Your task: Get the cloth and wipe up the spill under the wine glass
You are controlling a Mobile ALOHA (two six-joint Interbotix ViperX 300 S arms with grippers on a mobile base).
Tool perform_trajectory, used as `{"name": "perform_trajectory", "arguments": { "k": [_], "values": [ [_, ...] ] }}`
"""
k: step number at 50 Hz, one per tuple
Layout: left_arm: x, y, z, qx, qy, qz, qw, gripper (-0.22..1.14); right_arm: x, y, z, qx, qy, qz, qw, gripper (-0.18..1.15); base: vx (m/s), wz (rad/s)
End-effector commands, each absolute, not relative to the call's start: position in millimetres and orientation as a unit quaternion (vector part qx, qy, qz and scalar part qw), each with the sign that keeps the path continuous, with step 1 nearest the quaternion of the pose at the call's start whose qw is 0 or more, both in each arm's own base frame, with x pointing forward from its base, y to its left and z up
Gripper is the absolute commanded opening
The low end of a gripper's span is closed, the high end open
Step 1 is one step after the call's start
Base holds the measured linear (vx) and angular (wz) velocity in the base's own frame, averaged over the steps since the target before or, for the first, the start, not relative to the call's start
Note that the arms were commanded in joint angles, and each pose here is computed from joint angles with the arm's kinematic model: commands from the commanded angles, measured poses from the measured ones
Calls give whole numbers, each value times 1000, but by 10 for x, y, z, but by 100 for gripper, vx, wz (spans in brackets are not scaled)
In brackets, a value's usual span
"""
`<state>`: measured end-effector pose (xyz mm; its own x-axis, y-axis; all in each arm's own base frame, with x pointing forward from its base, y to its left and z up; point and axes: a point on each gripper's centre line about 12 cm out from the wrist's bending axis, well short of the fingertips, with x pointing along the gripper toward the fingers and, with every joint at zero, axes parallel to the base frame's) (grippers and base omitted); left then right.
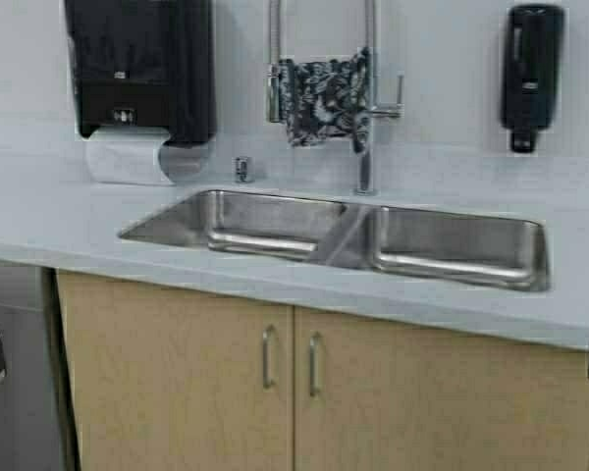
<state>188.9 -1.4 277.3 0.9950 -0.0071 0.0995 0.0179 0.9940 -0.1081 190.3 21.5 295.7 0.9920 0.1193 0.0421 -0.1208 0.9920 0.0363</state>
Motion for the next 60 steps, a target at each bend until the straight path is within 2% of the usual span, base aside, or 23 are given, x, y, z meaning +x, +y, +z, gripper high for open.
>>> {"name": "perform_trajectory", "arguments": {
  "k": [1, 22, 34, 48, 60],
  "values": [
    [1894, -17, 2826, -55, -59, -8, 997, 3, 1923, 242, 3085, 19, -25, 66, 997, 5, 40, 18],
    [1747, -16, 2826, -54, -79, -9, 995, 2, 1931, 564, 3027, 12, 13, 144, 989, 5, 39, 11],
    [1655, -15, 2816, -57, -85, -9, 995, 2, 2133, 750, 2882, 11, 37, 172, 984, 5, 32, -4],
    [1642, -14, 2830, -61, -89, -10, 994, 3, 2538, 930, 2570, 12, 33, 187, 982, 5, 24, -9],
    [1636, -12, 2857, -64, -94, -9, 993, 2, 2780, 1276, 1953, 3, 103, 227, 968, 6, 17, 1]
  ]
}}
